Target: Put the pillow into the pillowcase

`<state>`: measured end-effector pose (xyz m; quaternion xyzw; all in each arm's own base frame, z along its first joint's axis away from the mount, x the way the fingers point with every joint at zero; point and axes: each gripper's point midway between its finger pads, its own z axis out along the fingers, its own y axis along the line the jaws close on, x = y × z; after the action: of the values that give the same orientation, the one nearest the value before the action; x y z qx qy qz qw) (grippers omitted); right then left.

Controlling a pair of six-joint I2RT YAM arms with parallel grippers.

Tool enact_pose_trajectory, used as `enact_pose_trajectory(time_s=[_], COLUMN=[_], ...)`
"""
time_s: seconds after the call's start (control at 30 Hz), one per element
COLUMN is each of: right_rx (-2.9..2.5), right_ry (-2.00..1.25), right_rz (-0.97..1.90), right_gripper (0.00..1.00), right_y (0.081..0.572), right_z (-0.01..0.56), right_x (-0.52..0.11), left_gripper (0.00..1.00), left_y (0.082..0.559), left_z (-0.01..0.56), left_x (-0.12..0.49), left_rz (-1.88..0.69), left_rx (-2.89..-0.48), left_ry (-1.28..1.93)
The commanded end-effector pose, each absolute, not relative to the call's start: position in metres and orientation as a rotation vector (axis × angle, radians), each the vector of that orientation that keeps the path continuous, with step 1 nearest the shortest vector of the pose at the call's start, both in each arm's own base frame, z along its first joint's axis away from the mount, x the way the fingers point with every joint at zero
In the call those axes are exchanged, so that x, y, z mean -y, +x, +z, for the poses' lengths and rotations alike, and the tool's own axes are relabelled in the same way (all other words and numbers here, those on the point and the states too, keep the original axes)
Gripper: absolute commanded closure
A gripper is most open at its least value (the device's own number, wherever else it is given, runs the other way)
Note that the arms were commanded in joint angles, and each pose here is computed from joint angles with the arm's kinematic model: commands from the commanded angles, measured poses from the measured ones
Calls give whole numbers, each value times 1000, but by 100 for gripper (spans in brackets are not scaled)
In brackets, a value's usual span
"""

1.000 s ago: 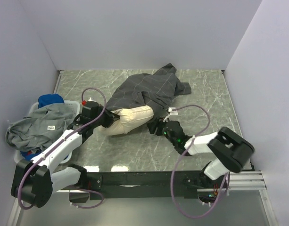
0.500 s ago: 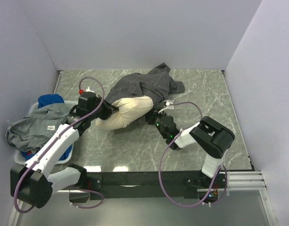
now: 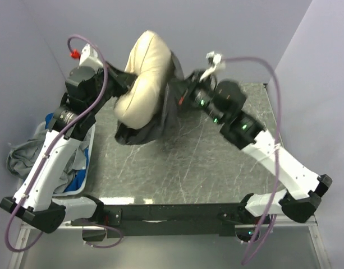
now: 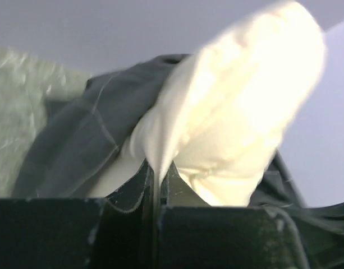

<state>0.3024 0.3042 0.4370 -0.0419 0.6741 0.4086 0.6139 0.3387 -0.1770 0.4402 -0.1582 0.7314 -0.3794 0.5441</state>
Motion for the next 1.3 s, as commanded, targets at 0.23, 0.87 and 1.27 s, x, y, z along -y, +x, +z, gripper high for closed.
enact_pose_trajectory(time_s=[0.23, 0.87, 1.27], right_rx=[-1499, -1612, -1927], right_ry=[-231, -330, 45], right_rz=[957, 863, 633], right_gripper=[100, 100, 100], right_y=[304, 273, 325], right_z=[589, 537, 321], right_x=[-281, -268, -194], left_gripper=[98, 99, 97], left_y=[330, 419, 350], left_z=[516, 293, 358], left_x=[174, 118, 295], left_rz=[-648, -622, -890], left_rx=[-1553, -1948, -1967], left_ry=[-225, -645, 51])
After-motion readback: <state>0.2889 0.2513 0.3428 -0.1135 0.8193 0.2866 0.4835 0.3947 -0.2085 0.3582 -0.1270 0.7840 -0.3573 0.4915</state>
